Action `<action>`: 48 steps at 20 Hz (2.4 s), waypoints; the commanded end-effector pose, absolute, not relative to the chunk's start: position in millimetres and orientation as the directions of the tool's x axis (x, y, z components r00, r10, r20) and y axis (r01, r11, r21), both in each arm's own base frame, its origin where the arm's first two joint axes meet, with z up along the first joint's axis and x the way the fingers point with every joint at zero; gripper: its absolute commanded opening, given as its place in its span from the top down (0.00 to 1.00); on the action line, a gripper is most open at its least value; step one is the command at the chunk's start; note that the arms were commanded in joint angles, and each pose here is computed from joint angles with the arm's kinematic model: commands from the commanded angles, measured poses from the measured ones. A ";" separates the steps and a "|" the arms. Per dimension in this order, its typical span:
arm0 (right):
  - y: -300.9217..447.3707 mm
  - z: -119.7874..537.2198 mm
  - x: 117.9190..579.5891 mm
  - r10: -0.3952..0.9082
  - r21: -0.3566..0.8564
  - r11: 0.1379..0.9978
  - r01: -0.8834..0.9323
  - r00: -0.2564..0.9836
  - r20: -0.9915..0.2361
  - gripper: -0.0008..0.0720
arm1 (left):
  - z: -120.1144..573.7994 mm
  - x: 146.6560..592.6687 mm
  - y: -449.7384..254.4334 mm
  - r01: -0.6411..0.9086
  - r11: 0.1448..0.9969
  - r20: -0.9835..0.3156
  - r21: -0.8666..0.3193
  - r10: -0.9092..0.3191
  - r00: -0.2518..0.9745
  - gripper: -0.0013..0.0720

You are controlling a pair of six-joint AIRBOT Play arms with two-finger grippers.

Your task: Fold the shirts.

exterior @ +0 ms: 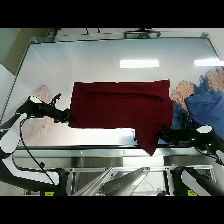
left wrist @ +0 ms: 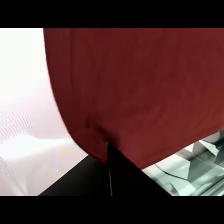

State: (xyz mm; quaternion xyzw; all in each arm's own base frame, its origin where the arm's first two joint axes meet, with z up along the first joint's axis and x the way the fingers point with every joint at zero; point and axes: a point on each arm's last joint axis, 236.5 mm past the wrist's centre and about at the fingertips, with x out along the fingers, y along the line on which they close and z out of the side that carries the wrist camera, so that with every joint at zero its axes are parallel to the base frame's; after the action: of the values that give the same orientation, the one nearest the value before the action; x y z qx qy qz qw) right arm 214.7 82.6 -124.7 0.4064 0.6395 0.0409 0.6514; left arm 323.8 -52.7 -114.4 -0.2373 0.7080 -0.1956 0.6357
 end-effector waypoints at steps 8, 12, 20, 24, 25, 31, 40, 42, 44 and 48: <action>47.8 -56.8 264.8 0.486 0.540 0.798 0.267 0.244 -0.839 0.95 | -78.5 322.9 -34.0 -0.123 0.783 -0.783 -0.610 -0.619 -0.056 0.96; 7.5 -12.8 297.4 0.374 0.454 0.860 0.232 0.319 -0.871 0.95 | -44.2 341.3 -6.4 -0.142 0.789 -0.799 -0.598 -0.600 0.026 0.96; 8.4 35.1 433.4 0.381 0.489 0.868 0.085 0.517 -0.767 0.95 | -14.5 430.6 -54.6 0.060 0.834 -0.832 -0.548 -0.551 0.068 0.96; 5.8 3.8 491.3 0.350 0.452 0.890 0.059 0.548 -0.760 0.95 | -42.0 473.4 -45.5 0.051 0.919 -0.918 -0.391 -0.394 0.053 0.96; 4.9 -4.7 503.3 0.343 0.445 0.894 0.057 0.553 -0.759 0.95 | -50.9 482.4 -38.4 0.042 0.940 -0.939 -0.337 -0.339 0.052 0.96; 3.7 -67.7 527.4 0.352 0.438 0.896 0.071 0.488 -0.799 0.95 | -99.4 509.6 -34.7 0.038 0.961 -0.962 -0.274 -0.275 0.002 0.96; 4.7 -78.6 524.7 0.362 0.433 0.900 0.055 0.461 -0.811 0.53 | -107.5 513.6 -34.7 0.045 0.964 -0.965 -0.260 -0.261 0.003 0.78; -0.6 -58.7 526.1 0.377 0.439 0.898 0.031 0.458 -0.805 0.21 | -98.2 511.1 -34.9 0.053 0.964 -0.965 -0.262 -0.262 -0.011 0.59; -12.4 -41.0 522.9 0.398 0.458 0.889 0.031 0.442 -0.803 0.12 | -85.2 498.3 -35.6 0.062 0.961 -0.962 -0.268 -0.264 -0.062 0.59; -16.0 -61.3 495.2 0.461 0.514 0.852 0.099 0.322 -0.827 0.12 | -61.2 504.8 -28.7 0.049 0.966 -0.965 -0.255 -0.257 0.054 0.59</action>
State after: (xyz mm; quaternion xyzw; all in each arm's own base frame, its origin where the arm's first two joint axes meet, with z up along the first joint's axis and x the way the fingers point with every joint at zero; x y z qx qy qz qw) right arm 515.3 -16.5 -53.0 0.2200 0.5313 0.1071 0.8111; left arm 500.7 -30.2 -77.1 -0.0730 0.7028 -0.1096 0.6991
